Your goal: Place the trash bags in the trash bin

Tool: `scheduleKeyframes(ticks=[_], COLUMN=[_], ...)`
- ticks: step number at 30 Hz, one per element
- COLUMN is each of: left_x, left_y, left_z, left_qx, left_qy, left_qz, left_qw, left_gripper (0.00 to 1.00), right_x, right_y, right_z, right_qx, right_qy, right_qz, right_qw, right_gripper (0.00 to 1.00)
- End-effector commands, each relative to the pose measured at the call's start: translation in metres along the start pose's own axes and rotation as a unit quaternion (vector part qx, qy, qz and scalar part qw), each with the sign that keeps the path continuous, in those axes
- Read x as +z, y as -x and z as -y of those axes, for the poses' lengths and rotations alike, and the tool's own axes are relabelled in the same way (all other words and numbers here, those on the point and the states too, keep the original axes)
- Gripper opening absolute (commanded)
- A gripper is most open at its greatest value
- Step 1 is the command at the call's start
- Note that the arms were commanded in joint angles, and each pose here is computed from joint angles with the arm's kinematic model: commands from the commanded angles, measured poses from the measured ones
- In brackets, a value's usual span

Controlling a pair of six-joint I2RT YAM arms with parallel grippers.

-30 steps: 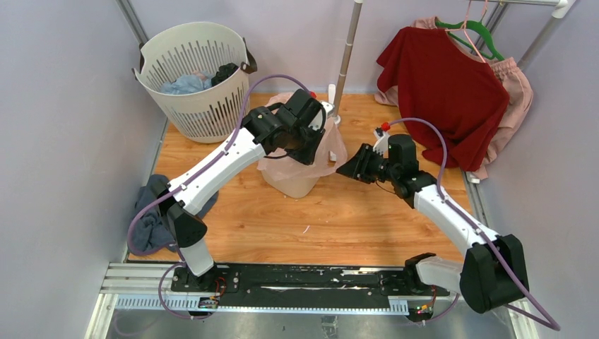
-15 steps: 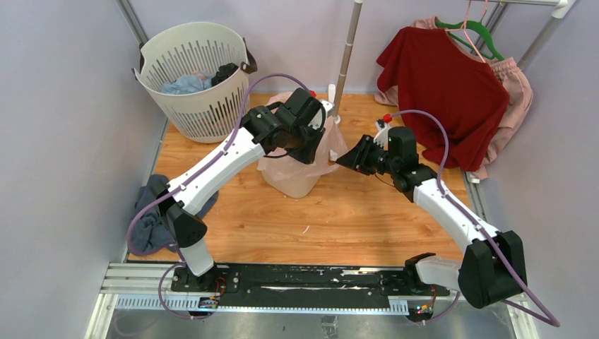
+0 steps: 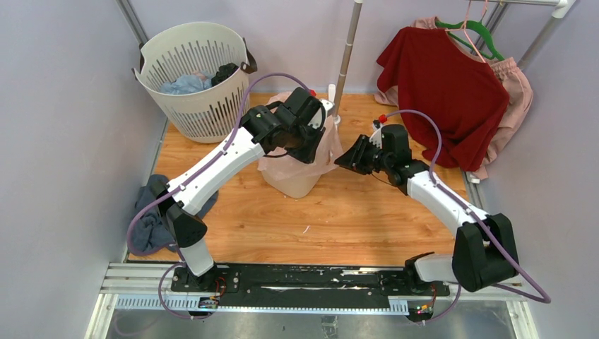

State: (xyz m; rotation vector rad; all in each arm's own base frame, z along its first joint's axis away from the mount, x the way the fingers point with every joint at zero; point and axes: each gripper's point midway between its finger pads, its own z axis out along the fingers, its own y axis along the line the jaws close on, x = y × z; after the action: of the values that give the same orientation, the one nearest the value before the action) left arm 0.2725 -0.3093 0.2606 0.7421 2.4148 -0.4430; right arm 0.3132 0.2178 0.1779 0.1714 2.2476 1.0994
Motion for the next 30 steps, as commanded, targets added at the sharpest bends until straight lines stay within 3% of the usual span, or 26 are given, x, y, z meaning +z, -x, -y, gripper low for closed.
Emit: scheduleKeyframes(ticks=[1, 11, 17, 30], left_x=[-0.008, -0.008, -0.009, -0.009], left_y=[0.008, 0.008, 0.01, 0.012], left_z=[0.002, 0.002, 0.001, -0.003], left_qx=[0.007, 0.007, 0.006, 0.004], left_qy=[-0.01, -0.011, -0.009, -0.006], left_qz=[0.011, 0.012, 0.015, 0.016], left_qw=[1.0, 1.0, 1.0, 1.0], left_gripper=[0.2, 0.2, 0.2, 0.2], right_x=[0.009, 0.027, 0.04, 0.068], right_y=[-0.004, 0.002, -0.005, -0.033], right_z=[0.002, 0.009, 0.014, 0.047], right_qx=[0.004, 0.018, 0.022, 0.008], right_qy=[-0.001, -0.004, -0.001, -0.036], right_qz=[-0.003, 0.003, 0.001, -0.017], right_qw=[1.0, 1.0, 1.0, 0.999], right_gripper=[0.35, 0.19, 0.01, 0.0])
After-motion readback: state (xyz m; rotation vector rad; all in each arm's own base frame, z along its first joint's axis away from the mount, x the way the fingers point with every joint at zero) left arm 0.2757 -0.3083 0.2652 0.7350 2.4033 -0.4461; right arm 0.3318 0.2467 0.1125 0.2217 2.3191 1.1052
